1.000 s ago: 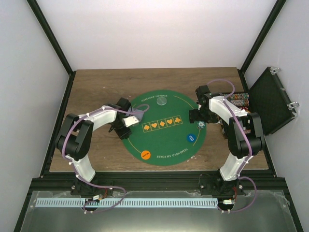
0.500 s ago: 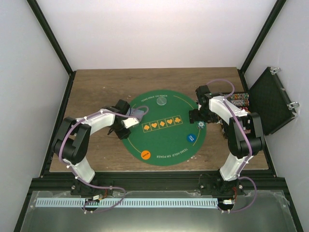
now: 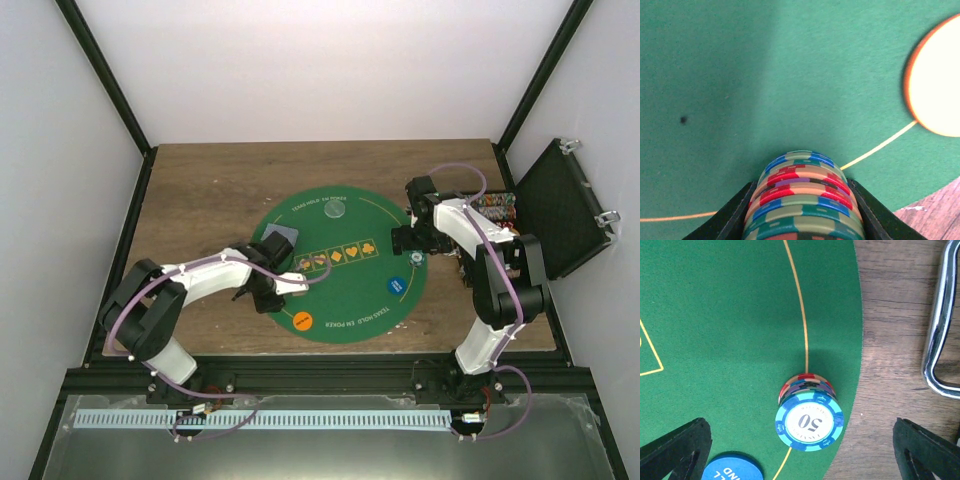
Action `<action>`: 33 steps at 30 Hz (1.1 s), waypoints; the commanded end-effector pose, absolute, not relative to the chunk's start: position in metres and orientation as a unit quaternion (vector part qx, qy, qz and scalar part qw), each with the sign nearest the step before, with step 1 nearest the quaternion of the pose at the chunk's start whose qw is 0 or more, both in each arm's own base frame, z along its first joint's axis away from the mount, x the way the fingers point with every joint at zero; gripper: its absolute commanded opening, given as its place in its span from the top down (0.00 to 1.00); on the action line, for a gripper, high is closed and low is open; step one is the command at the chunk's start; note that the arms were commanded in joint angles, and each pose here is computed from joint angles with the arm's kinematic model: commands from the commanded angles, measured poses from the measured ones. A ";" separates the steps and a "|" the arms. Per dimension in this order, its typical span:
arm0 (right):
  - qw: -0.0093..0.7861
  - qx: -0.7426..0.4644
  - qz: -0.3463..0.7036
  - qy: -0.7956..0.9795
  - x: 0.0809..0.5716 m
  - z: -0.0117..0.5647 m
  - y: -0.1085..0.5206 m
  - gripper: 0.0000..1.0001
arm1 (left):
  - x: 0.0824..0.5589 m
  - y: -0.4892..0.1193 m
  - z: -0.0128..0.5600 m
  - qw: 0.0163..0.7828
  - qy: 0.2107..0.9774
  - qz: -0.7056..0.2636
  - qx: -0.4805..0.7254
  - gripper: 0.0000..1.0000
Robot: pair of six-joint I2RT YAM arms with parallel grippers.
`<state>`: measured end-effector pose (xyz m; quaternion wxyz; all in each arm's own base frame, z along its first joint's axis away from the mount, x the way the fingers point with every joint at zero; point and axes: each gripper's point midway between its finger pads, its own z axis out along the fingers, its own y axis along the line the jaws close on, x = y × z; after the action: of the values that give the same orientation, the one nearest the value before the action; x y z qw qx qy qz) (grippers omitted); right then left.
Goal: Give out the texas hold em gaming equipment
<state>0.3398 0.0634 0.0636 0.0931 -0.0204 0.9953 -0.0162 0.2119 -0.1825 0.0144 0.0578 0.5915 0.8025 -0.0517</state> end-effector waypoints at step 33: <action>0.158 -0.032 0.014 0.987 0.355 0.124 0.076 0.00 | 0.173 -0.211 0.056 0.033 0.763 -0.118 0.635 0.16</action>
<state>0.3476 0.0691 0.0973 0.1264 -0.0305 0.9915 -0.0008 0.1800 -0.1989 0.0254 0.0259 0.6385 0.7650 -0.0804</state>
